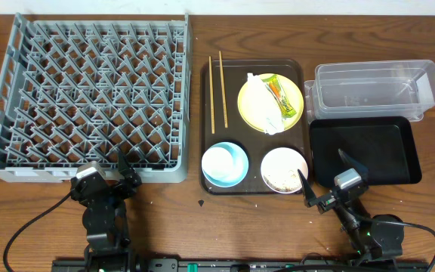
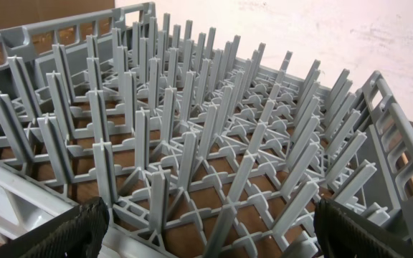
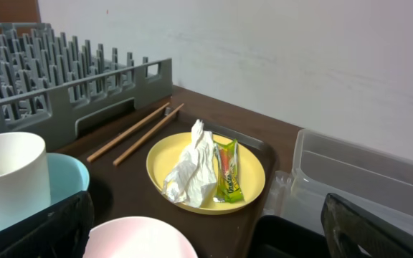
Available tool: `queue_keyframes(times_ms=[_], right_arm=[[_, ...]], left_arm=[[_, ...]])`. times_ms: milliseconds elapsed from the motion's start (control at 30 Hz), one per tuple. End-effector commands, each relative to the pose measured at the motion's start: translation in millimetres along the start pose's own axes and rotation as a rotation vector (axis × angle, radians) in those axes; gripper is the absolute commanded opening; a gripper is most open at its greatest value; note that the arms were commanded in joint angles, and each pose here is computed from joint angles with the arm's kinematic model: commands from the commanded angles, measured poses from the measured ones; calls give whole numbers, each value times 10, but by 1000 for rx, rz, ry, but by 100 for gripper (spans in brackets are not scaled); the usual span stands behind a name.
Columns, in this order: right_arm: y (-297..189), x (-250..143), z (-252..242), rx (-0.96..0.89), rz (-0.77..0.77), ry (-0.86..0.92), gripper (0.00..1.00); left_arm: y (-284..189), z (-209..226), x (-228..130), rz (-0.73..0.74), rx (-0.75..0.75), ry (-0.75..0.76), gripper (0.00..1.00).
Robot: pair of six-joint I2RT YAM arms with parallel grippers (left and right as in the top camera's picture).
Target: Sort waste into correct bins and load items into the dishwasher
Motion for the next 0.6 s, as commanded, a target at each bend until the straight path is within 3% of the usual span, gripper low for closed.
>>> queue_keyframes(times_ms=[0, 567], right_arm=[[-3, -14, -53, -28, 5, -7, 99], [-3, -13, -53, -28, 5, -7, 99]], left_arm=[[15, 32, -167, 58, 26, 11, 92], [15, 32, -167, 58, 26, 11, 92]])
Point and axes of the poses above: each gripper's point midway between its finger pads, its own y axis out along the fingers, its own z axis along the line the jaws close on, x = y × z, the point moved 4 cm from there along -y, back along the fingers, and after that the axes turned 15 degrees about y, right-handed, at the moved point
